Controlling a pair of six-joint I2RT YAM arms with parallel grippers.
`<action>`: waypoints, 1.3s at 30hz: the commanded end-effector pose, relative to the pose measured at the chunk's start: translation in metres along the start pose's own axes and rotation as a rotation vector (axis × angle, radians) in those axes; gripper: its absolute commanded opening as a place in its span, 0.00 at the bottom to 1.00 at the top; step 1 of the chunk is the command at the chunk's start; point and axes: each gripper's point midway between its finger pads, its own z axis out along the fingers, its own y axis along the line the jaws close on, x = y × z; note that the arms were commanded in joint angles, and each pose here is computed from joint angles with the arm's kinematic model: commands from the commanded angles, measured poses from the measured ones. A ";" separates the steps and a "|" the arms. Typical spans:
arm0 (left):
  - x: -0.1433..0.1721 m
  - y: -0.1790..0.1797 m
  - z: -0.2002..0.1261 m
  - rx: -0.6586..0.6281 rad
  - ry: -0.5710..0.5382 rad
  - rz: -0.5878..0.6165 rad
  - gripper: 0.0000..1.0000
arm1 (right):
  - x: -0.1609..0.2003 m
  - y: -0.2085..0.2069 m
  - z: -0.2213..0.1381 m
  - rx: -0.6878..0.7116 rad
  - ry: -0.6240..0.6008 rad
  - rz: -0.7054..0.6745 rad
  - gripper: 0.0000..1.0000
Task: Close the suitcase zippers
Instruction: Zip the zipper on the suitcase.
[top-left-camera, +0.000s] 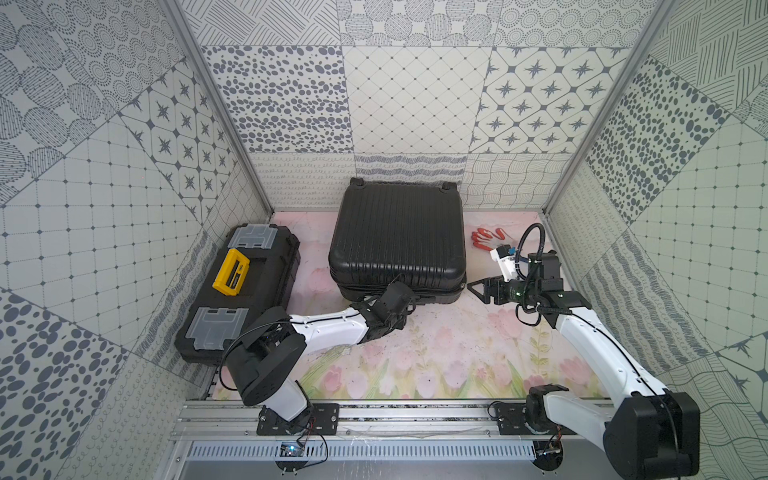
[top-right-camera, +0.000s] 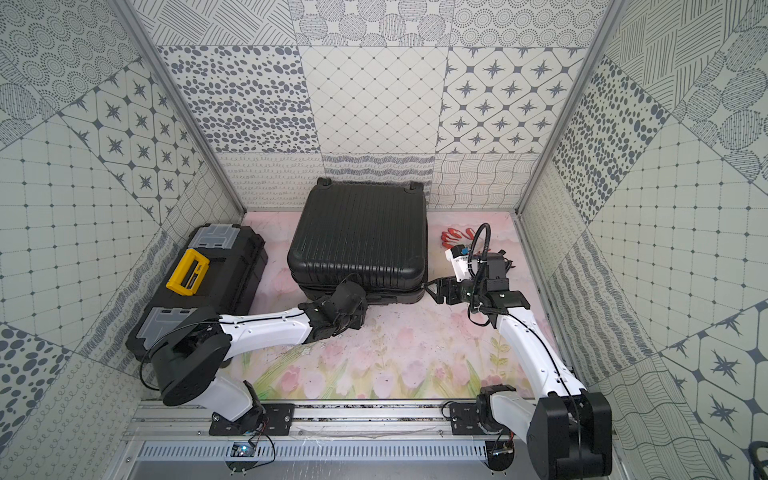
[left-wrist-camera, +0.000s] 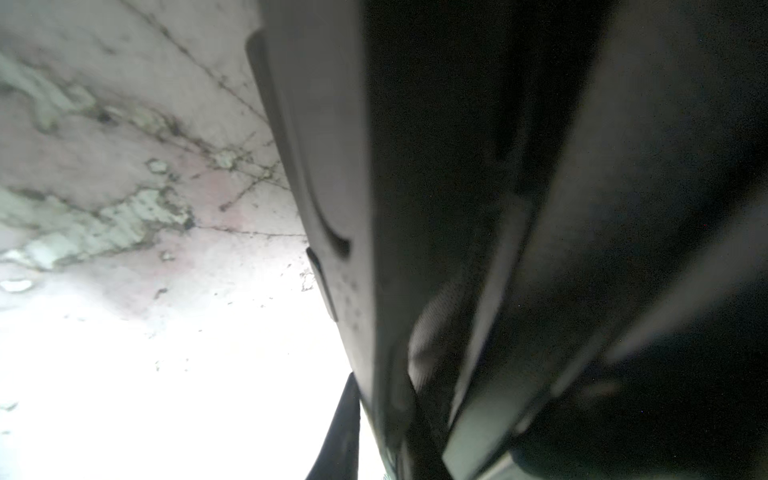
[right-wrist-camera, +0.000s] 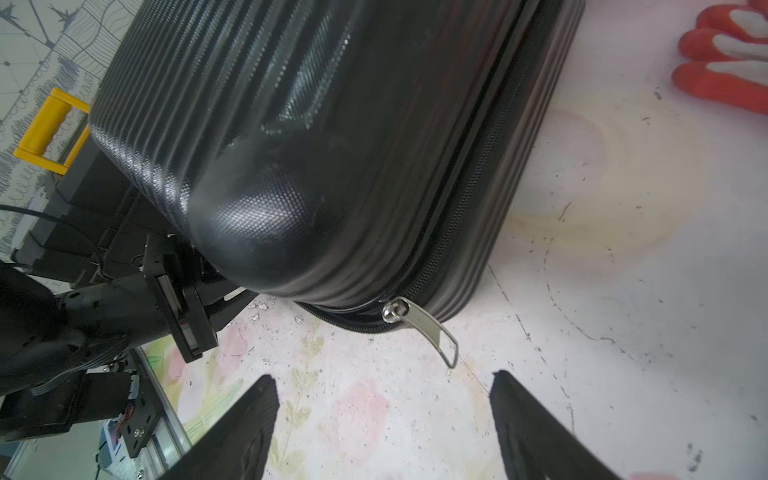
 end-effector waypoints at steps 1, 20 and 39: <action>-0.011 -0.003 0.003 0.013 -0.006 0.028 0.08 | -0.011 0.003 0.012 -0.069 -0.043 -0.086 0.76; -0.028 -0.028 -0.009 0.040 0.121 0.136 0.00 | 0.014 0.005 0.056 -0.242 0.058 -0.012 0.51; -0.030 -0.038 -0.010 0.065 0.166 0.169 0.00 | 0.013 0.016 0.069 -0.371 0.083 0.096 0.28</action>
